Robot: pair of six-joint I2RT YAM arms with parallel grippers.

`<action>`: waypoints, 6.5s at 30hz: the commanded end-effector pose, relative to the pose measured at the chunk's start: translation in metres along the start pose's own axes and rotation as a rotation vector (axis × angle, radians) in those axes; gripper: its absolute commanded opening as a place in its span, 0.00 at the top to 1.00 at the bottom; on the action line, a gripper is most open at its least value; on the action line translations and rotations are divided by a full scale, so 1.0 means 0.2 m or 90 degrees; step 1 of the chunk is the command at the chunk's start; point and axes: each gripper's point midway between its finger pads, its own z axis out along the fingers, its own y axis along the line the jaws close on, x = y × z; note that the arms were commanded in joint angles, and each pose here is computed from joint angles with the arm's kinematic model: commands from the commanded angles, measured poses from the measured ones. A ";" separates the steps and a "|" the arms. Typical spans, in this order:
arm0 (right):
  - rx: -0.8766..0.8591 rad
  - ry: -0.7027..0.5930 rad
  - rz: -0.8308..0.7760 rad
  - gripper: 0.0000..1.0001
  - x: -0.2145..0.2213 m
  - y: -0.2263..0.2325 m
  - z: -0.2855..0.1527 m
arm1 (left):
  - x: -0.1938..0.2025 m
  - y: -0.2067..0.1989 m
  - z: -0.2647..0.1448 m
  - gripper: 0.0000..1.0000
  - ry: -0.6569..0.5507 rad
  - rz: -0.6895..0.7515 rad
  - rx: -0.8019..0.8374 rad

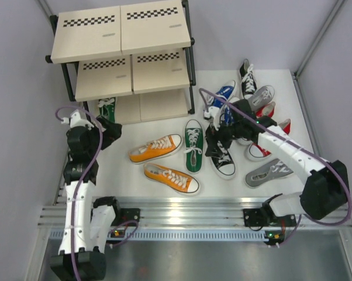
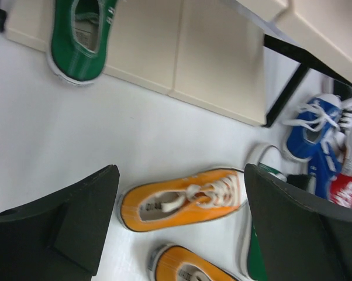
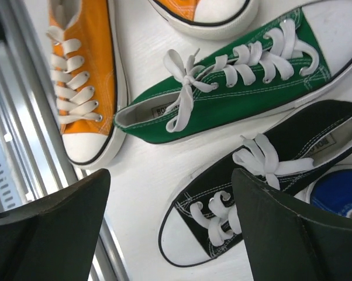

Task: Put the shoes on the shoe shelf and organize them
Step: Place the shoe at the shoe shelf, then pick up the shoe at the center of the board.

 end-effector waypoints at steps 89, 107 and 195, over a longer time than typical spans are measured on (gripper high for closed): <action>-0.138 -0.192 0.117 0.99 -0.51 0.20 -0.11 | 1.00 -1.06 -0.15 1.00 0.358 0.155 0.219; -0.119 -0.215 0.198 0.34 -0.43 0.10 -0.17 | 0.77 -0.91 -0.35 1.00 0.268 0.254 0.310; -0.133 -0.375 0.500 1.00 -0.58 -0.34 -0.19 | 0.87 -1.42 -0.52 0.42 0.320 0.338 0.581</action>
